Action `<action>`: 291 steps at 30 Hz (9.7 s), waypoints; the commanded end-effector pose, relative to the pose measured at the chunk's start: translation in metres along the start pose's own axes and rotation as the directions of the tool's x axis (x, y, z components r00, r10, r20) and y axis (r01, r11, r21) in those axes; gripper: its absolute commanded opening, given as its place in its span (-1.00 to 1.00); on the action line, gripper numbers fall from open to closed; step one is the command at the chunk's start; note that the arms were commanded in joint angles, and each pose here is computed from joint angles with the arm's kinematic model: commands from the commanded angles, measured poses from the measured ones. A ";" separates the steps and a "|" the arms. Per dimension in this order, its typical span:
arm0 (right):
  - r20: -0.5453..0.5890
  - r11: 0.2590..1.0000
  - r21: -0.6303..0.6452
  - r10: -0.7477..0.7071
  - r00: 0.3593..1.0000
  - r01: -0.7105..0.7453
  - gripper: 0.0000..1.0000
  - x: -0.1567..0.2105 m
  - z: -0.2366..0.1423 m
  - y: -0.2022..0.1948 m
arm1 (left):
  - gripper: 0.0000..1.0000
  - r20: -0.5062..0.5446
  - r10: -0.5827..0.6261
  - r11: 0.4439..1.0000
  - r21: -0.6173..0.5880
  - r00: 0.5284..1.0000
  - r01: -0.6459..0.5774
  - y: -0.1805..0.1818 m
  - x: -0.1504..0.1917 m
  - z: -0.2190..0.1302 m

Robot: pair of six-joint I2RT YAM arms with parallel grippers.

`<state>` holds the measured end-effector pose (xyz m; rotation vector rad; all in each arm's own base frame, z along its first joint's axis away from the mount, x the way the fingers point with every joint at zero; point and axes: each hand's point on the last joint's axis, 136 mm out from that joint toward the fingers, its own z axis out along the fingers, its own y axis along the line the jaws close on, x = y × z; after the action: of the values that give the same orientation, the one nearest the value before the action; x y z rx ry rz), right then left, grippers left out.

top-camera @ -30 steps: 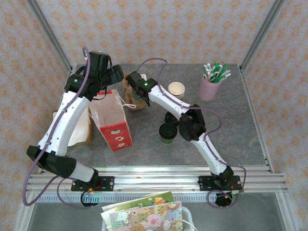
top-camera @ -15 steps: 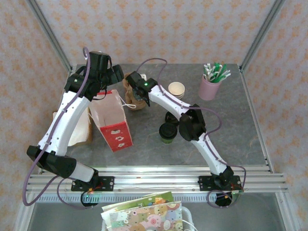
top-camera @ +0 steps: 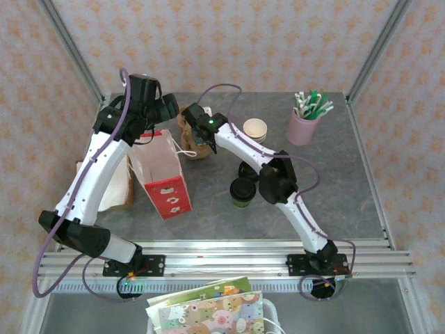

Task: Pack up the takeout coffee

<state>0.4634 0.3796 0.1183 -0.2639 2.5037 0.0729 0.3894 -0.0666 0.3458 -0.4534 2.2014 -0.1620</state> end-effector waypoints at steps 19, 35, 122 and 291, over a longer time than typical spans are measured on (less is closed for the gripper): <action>0.087 0.999 -0.043 0.021 0.996 -0.018 -1.00 -0.032 -0.054 0.000 | 0.79 0.035 -0.012 1.000 0.027 0.999 0.011 -0.006 -0.011 -0.006; 0.134 0.986 -0.152 0.083 0.988 -0.062 -1.00 -0.054 -0.086 0.007 | 0.82 0.061 -0.014 0.999 0.036 0.998 0.011 -0.009 -0.019 -0.010; 0.018 0.994 -0.108 0.003 1.000 -0.001 -1.00 -0.021 -0.044 -0.001 | 0.86 0.074 -0.032 0.999 0.027 0.997 0.030 0.000 -0.015 -0.021; -0.532 0.469 -0.715 0.116 0.839 -0.519 -1.00 0.056 -0.329 0.063 | -1.00 0.099 -0.215 0.962 0.195 0.972 0.193 0.055 0.059 -0.094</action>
<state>0.2244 0.4008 0.3397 -0.1677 2.7058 1.5573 0.2607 -0.0437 0.3391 -0.5667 2.0553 -0.4248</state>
